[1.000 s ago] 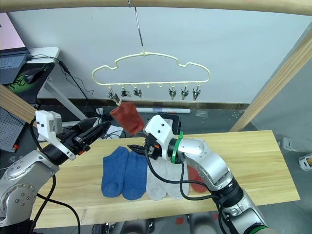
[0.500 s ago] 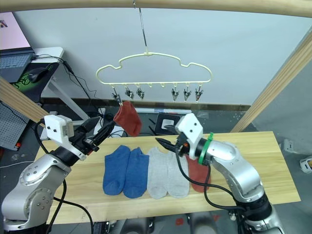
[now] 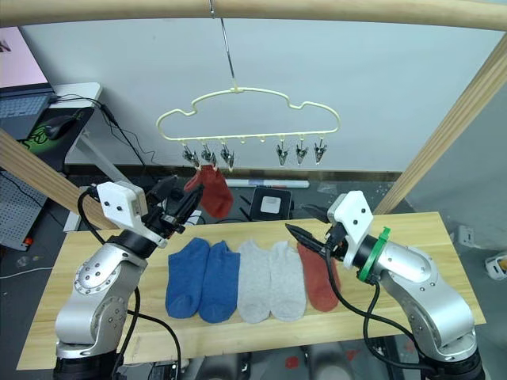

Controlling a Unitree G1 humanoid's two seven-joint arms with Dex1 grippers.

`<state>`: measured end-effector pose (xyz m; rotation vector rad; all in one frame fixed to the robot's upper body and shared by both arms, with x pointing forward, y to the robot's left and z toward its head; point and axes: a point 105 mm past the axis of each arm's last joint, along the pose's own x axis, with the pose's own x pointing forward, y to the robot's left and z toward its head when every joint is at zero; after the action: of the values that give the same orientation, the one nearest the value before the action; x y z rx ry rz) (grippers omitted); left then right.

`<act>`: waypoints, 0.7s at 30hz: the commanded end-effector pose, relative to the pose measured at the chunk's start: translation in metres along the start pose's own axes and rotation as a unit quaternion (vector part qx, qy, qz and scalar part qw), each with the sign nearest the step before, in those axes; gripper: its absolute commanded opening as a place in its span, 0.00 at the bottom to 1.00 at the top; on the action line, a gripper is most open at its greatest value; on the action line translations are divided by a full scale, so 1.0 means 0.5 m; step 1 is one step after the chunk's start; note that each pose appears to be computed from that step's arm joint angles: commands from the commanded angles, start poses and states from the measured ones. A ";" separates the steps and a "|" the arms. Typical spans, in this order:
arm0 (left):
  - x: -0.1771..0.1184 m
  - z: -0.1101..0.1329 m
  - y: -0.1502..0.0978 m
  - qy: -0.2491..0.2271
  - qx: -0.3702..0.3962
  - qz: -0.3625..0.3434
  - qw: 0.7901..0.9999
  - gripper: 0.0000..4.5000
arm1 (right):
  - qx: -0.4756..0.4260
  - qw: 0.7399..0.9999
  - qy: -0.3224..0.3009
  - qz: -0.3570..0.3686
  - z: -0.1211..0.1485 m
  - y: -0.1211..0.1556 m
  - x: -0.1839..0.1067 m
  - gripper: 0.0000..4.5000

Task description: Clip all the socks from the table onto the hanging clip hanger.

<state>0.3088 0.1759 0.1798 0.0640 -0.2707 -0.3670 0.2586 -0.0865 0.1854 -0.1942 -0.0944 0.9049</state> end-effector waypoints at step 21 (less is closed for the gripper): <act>0.067 -0.010 -0.005 -0.059 -0.024 0.035 0.997 0.67 | -0.059 0.998 -0.031 -0.019 0.049 -0.019 -0.017 0.54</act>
<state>0.3410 0.1633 0.1719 -0.0233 -0.3256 -0.3038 0.2616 -0.0958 0.1990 -0.2568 -0.1570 0.8673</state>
